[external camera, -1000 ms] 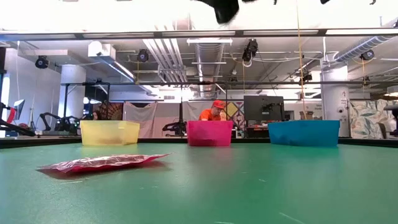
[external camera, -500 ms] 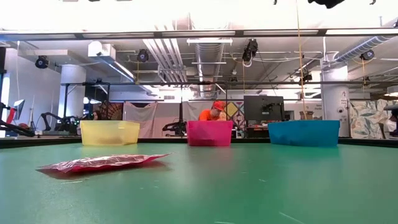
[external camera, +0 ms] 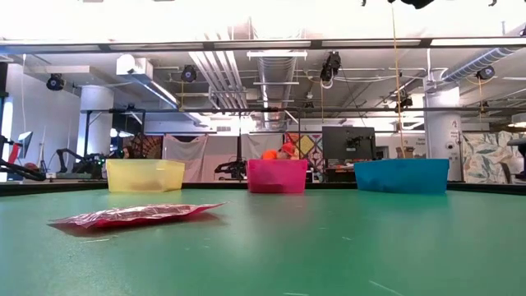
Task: Sort candy by brand, put in halloween buckets
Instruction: Put the orange candy into the blue bin
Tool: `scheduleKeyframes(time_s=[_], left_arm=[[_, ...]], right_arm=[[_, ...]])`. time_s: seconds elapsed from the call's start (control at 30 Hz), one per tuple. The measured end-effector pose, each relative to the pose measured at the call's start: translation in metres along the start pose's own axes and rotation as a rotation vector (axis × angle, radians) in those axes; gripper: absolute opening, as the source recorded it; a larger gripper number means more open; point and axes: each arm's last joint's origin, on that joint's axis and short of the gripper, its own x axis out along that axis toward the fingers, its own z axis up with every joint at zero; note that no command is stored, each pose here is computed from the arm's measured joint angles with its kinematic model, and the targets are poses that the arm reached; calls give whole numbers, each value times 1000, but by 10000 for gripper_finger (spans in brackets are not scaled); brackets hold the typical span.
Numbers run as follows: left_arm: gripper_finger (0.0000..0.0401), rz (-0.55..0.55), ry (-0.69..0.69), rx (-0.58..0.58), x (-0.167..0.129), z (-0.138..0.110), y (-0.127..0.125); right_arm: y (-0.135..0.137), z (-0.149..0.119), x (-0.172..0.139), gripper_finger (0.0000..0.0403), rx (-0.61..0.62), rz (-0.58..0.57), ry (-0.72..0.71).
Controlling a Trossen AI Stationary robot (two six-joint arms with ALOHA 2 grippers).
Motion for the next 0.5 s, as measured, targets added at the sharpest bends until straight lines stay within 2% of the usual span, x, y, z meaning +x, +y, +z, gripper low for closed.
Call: scheduleKeyframes(time_s=[0.3, 0.5], left_arm=[[29, 30, 2, 18, 12, 3, 3], [29, 29, 3, 16, 12, 3, 3]], right_arm=[[2, -3, 0, 209, 20, 51, 18], [2, -3, 0, 181, 21, 53, 17]])
